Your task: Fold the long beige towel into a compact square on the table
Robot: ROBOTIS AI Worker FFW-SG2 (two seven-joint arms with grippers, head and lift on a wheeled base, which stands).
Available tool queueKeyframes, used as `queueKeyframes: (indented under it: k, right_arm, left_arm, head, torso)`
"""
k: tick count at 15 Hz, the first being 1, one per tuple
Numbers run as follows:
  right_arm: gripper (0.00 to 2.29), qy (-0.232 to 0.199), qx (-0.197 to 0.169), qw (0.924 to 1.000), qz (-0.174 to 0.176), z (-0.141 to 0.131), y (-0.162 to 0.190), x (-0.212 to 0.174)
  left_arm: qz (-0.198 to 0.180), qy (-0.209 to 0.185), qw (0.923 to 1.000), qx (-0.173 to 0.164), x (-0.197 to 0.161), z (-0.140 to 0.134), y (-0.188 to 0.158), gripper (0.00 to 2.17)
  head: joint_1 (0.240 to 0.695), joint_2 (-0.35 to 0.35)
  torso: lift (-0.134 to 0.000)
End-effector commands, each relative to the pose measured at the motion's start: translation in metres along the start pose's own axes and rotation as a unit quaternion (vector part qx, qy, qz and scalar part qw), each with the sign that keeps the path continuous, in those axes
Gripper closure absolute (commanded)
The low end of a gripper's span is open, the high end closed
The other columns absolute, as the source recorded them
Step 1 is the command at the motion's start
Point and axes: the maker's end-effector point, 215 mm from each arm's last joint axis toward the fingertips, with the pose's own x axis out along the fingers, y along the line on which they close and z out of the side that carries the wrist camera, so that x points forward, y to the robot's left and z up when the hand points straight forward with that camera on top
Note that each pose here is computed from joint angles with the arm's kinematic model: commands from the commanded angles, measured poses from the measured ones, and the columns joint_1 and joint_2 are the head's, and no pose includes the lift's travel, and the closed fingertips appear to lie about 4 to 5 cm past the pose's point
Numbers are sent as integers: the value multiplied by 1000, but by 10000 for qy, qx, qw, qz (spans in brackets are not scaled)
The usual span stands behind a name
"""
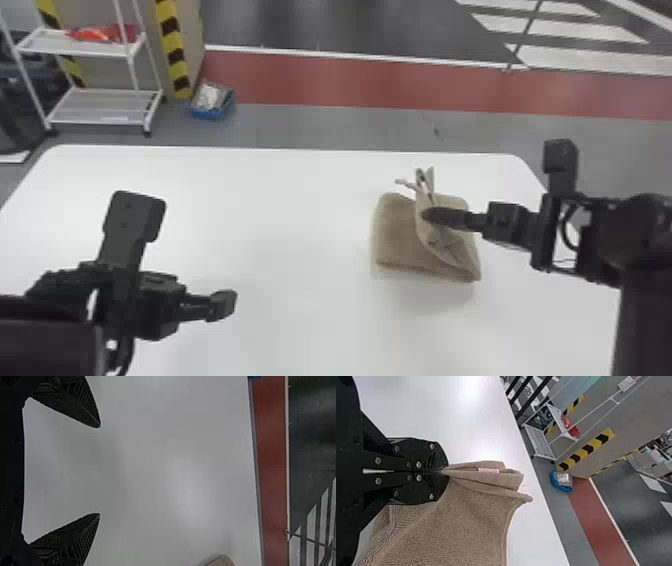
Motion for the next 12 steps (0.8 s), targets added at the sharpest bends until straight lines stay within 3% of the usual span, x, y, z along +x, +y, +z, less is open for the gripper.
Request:
queueKeyframes:
  k: [1, 5, 12]
  right_arm:
    - [1504, 255, 49, 9996, -59, -17, 2, 15]
    - [1501, 421, 107, 9990, -112, -29, 1, 27]
    - [1504, 86, 476, 9988, -11, -17, -6, 16]
  left_arm:
    - [1, 14, 10000, -4, 0, -2, 1, 87]
    - [3, 52, 10000, -54, -1, -7, 3, 87]
    - [31, 43, 10000, -73, -2, -9, 7, 87]
  head:
    - [695, -132]
    - [695, -108]
    - [695, -98]
  torso:
    - [-124]
    - [-124]
    - [-124]
